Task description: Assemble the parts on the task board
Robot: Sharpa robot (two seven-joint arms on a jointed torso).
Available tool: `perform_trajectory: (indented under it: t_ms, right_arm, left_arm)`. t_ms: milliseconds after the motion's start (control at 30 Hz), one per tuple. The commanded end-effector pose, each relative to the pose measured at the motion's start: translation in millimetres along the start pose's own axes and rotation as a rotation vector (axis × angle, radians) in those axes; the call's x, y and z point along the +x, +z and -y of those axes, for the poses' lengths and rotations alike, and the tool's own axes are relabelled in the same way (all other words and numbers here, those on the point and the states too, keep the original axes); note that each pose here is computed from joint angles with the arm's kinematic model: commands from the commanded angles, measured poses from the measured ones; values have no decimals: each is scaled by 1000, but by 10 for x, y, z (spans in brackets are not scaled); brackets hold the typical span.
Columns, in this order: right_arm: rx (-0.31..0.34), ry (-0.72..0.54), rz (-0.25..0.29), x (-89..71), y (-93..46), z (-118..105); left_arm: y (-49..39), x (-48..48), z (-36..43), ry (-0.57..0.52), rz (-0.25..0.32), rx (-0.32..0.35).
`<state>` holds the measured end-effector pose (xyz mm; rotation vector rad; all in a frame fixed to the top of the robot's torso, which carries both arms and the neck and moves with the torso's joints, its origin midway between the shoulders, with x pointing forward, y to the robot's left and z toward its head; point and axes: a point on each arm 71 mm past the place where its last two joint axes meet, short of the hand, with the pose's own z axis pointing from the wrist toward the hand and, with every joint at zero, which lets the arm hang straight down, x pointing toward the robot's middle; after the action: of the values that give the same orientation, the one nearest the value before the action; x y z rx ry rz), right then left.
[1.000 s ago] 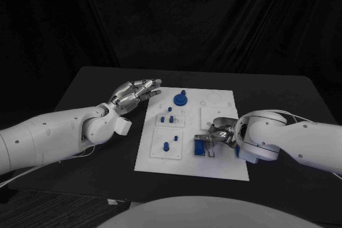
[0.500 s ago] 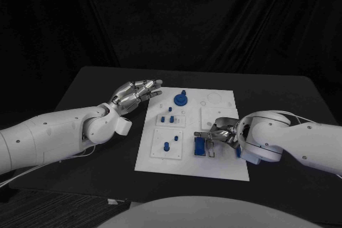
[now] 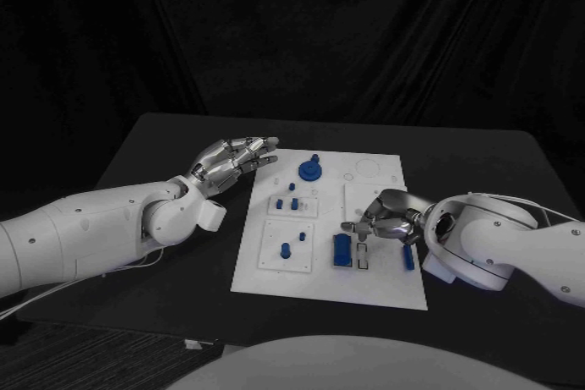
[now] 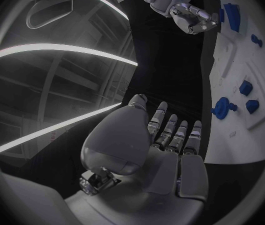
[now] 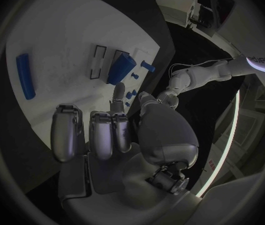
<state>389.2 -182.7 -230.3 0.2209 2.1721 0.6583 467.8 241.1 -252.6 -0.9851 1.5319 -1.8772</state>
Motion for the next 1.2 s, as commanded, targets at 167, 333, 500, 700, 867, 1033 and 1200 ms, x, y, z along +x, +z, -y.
perform_trajectory:
  t_ms: [167,333,500,700,867,1033,1200]
  right_arm:
    - [-210,-277,117,10,-89,-172]
    - [-245,-384,109,112,-104,-189]
    - [-249,-424,99,208,-91,-177]
    - [-242,-451,88,291,-65,-149]
    - [-236,-457,82,320,-45,-132]
    - [-233,-456,84,334,-29,-126]
    - [-237,-458,83,344,-12,-132]
  left_arm:
    - [4,15,2,-14,-10,11]
    - [5,17,1,-16,-11,11]
    - [3,15,0,-16,-11,11]
    - [-2,11,1,-16,-11,11]
    - [-1,12,-1,-17,-12,10]
    - [0,15,-3,-18,-13,10]
    - [0,17,-5,-19,-14,9]
